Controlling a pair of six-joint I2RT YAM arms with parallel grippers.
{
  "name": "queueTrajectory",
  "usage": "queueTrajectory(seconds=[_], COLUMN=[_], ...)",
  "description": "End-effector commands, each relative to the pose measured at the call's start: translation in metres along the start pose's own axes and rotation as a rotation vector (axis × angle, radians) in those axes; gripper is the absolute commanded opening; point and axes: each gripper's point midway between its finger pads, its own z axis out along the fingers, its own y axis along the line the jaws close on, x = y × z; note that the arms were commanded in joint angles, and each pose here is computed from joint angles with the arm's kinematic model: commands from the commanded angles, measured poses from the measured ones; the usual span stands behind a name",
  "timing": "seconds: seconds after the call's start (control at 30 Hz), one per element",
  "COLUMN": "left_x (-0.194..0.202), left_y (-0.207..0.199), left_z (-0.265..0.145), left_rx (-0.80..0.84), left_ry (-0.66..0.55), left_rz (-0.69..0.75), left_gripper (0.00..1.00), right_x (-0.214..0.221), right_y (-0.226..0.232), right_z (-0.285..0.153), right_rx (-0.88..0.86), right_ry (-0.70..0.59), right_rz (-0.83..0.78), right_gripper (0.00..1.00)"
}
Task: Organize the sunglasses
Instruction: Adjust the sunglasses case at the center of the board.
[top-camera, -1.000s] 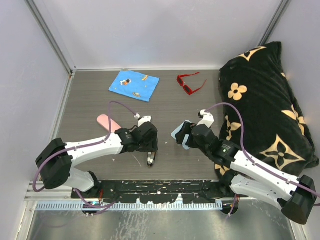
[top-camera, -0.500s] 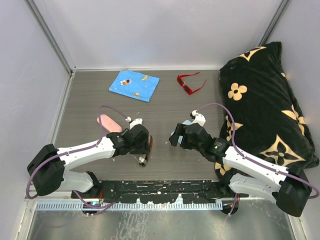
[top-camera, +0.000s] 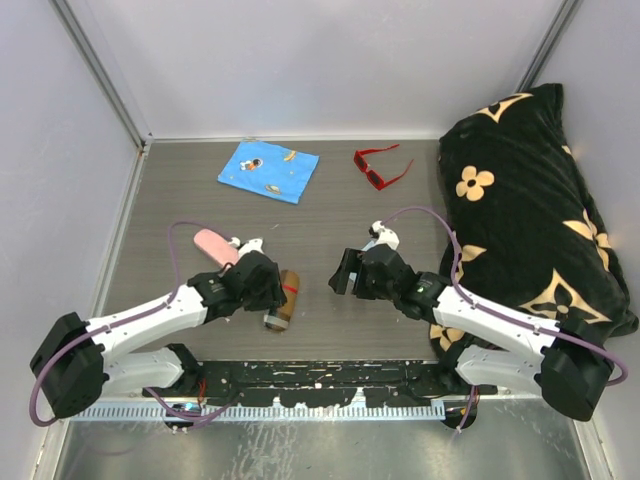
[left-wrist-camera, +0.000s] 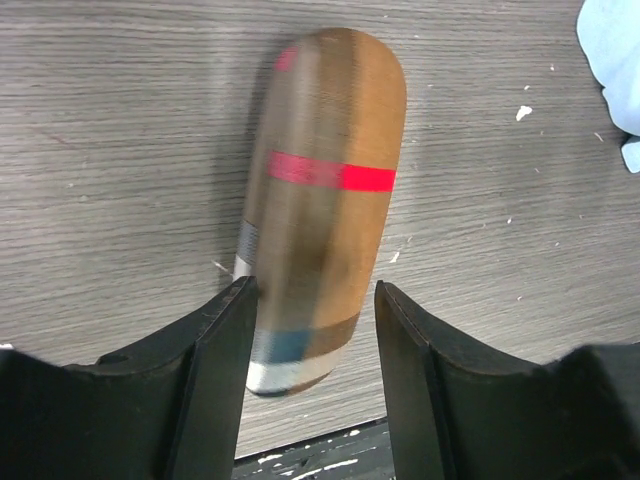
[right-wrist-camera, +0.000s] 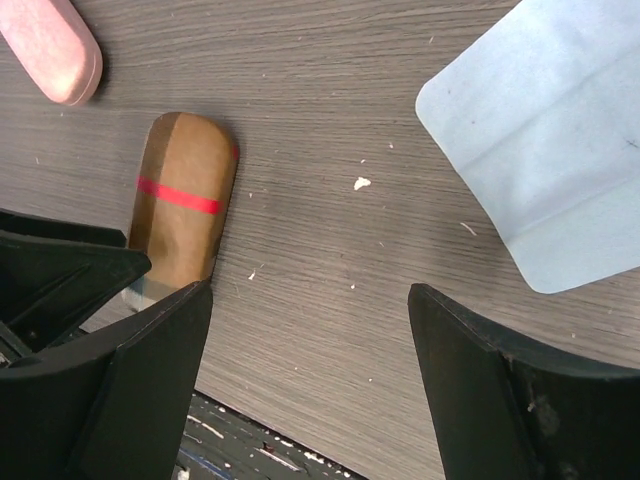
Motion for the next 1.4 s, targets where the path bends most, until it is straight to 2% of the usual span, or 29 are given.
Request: queueTrajectory(seconds=[0.0, 0.4, 0.8, 1.0, 1.13, 1.2, 1.37], left_x=[-0.009, -0.006, -0.016, -0.032, -0.052, -0.064, -0.092], left_y=[-0.008, -0.018, -0.007, 0.001, 0.014, 0.019, 0.034], left_z=[-0.004, 0.001, -0.005, -0.032, -0.060, -0.073, -0.099], left_rx=[0.065, 0.151, 0.123, 0.107, 0.065, 0.043, -0.028], left_ry=[-0.039, -0.046, -0.094, -0.173, -0.278, -0.322, -0.383], left_rz=[-0.029, -0.008, -0.027, -0.042, -0.058, -0.055, -0.060], left_gripper=[0.52, 0.56, 0.58, 0.63, 0.75, 0.78, 0.80], right_x=[-0.024, -0.023, -0.035, -0.036, -0.037, -0.038, -0.036], right_y=[0.035, 0.036, 0.043, 0.052, 0.066, 0.074, 0.094], right_z=[-0.004, 0.004, 0.019, 0.030, 0.038, 0.043, 0.058], right_rx=[-0.103, -0.073, -0.036, -0.062, -0.116, -0.144, -0.211], right_ry=[-0.051, -0.025, 0.011, 0.051, 0.083, 0.097, 0.161], right_rz=[0.022, -0.004, -0.262, -0.391, -0.495, -0.541, -0.631], right_gripper=[0.85, 0.85, 0.89, 0.90, 0.90, 0.91, 0.91])
